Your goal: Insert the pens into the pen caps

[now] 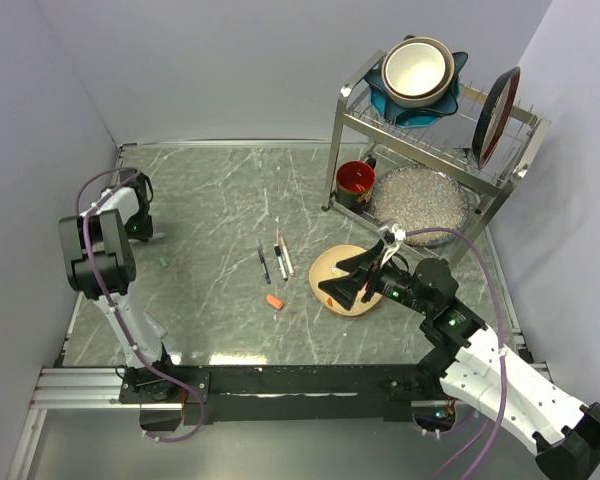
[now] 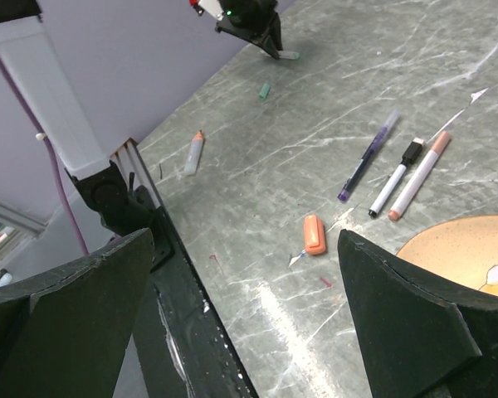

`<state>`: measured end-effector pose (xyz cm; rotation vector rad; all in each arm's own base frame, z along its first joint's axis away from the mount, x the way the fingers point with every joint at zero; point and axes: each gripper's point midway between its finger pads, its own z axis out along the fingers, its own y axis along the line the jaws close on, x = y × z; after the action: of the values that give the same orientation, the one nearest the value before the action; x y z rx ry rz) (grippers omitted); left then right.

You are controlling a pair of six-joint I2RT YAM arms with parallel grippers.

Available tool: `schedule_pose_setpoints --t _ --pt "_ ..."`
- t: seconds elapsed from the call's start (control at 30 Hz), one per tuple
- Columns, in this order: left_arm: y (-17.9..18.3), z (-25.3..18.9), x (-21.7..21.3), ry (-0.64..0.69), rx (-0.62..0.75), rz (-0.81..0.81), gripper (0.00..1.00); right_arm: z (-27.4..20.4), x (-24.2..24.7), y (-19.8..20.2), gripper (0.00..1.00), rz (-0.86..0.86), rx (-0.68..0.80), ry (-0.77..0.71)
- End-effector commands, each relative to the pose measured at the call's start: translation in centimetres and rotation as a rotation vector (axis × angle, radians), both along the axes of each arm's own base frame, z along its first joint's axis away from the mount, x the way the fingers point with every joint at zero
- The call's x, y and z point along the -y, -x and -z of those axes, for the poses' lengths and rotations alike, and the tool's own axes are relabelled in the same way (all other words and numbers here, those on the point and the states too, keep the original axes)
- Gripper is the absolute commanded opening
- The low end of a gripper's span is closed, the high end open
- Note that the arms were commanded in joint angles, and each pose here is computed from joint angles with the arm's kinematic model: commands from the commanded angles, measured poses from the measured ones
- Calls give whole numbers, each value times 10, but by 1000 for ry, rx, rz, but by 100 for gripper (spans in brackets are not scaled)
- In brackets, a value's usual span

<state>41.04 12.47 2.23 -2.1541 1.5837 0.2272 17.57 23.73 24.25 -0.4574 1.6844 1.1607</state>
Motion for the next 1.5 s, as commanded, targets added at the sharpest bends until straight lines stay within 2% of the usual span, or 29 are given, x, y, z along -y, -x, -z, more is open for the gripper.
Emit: schedule_pose_setpoints --t 0.0,0.2,0.37,0.47,0.5,0.53,0.63,0.8,0.9,1.0,1.2,1.47 --pt "32 9 17 -9 -68 115 1 -7 0 0 100 1 16 -21" --pt "27 -24 56 -101 -54 336 1 3 2 -11 100 69 -76 -25" --pt "17 -50 125 -140 44 649 1 5 1 -15 100 88 -110 -28" --pt "17 -82 176 -138 187 833 1 3 -6 -17 100 65 -115 -35" --pt "10 -96 203 -134 278 905 1 9 -10 -20 100 54 -133 -23" --pt "19 -93 221 -88 308 972 1 6 -14 -20 100 34 -127 -30" --pt "30 -130 275 -60 487 1136 1 7 -24 -29 100 21 -148 -9" --pt "70 -159 335 46 689 1335 1 6 -38 -43 98 -4 -144 2" --pt "95 -177 361 82 806 1443 1 5 -49 -47 93 -50 -149 14" --pt "116 -202 376 60 942 1525 1 1 -60 -44 88 -119 -170 -2" --pt "147 -229 382 59 1124 1584 1 -8 -74 -39 78 -200 -185 -70" --pt "165 -239 391 99 1218 1633 1 -18 -81 -33 68 -261 -206 -123"
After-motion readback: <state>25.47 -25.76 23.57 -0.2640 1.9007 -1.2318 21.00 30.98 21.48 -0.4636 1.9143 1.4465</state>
